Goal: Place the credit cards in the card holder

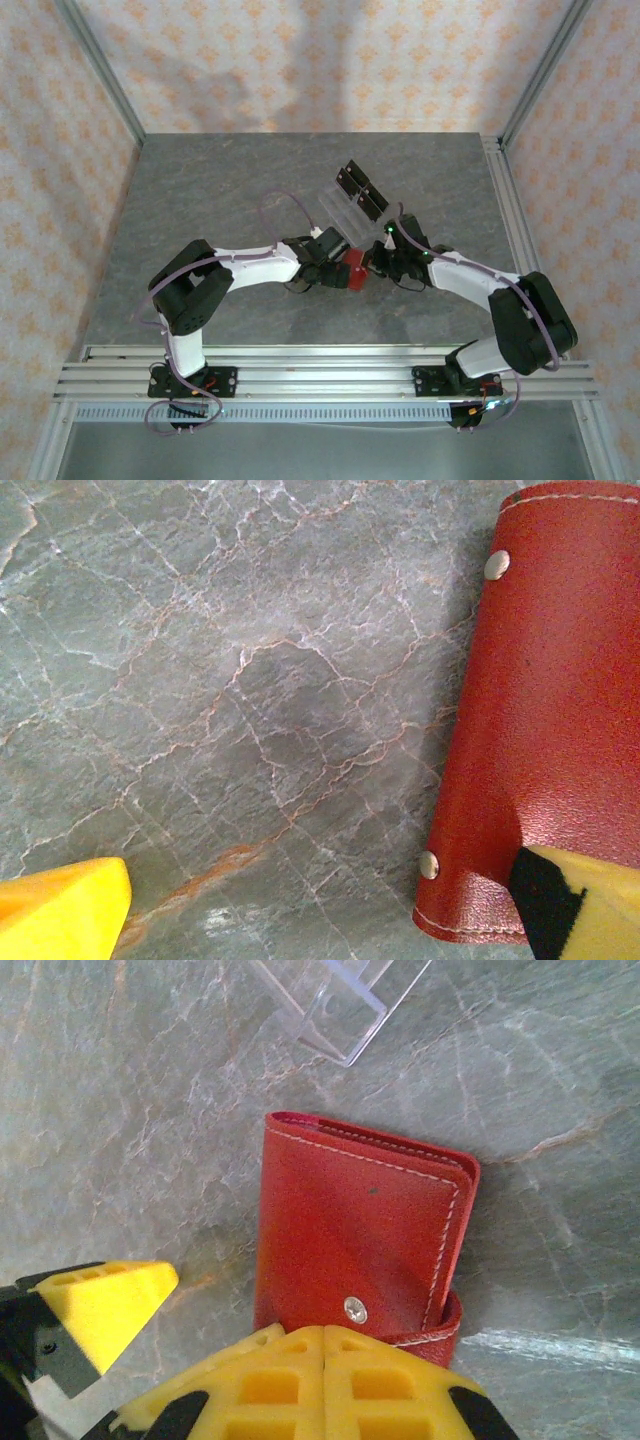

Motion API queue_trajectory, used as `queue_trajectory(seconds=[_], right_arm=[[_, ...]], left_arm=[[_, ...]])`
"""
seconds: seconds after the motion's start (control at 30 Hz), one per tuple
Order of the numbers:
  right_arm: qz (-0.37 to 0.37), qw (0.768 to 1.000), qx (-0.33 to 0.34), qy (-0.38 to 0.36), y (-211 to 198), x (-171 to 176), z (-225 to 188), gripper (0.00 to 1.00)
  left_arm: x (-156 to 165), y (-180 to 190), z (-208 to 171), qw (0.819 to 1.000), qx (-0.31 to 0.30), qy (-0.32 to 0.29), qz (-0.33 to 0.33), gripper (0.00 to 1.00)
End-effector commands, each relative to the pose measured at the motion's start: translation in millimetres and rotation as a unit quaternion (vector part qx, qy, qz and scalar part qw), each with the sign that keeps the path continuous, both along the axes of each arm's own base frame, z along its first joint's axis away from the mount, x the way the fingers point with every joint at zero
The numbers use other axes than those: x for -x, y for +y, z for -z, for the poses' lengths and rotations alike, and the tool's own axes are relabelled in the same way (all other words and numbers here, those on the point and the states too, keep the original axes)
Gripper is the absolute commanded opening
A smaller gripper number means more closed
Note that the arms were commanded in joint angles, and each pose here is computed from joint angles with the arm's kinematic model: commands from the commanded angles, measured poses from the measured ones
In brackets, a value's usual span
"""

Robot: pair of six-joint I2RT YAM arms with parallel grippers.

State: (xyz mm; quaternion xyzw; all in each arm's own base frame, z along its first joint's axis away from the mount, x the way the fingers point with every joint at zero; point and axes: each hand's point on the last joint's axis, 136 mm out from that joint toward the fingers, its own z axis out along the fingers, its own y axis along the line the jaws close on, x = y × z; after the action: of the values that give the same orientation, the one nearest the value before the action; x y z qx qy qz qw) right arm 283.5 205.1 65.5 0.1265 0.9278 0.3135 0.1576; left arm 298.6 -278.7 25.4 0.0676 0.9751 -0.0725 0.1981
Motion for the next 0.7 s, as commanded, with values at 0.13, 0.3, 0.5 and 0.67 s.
queue_trajectory(seconds=[0.13,0.3,0.5,0.67], right_arm=[[0.021,0.999,0.036,-0.025,2,-13,-1,0.0],[0.013,0.999,0.038,-0.023,10,-13,4,0.0],[0.009,0.999,0.039,-0.018,14,-16,9,0.0],[0.007,0.999,0.043,-0.013,15,-16,13,0.0]], left_arm=[[7,4,17,1.0,-0.021,0.013,0.0,1.0],[7,3,17,1.0,-0.019,0.013,0.0,1.0],[9,4,19,1.0,-0.017,0.014,0.0,1.0],[9,4,19,1.0,-0.017,0.014,0.0,1.0]])
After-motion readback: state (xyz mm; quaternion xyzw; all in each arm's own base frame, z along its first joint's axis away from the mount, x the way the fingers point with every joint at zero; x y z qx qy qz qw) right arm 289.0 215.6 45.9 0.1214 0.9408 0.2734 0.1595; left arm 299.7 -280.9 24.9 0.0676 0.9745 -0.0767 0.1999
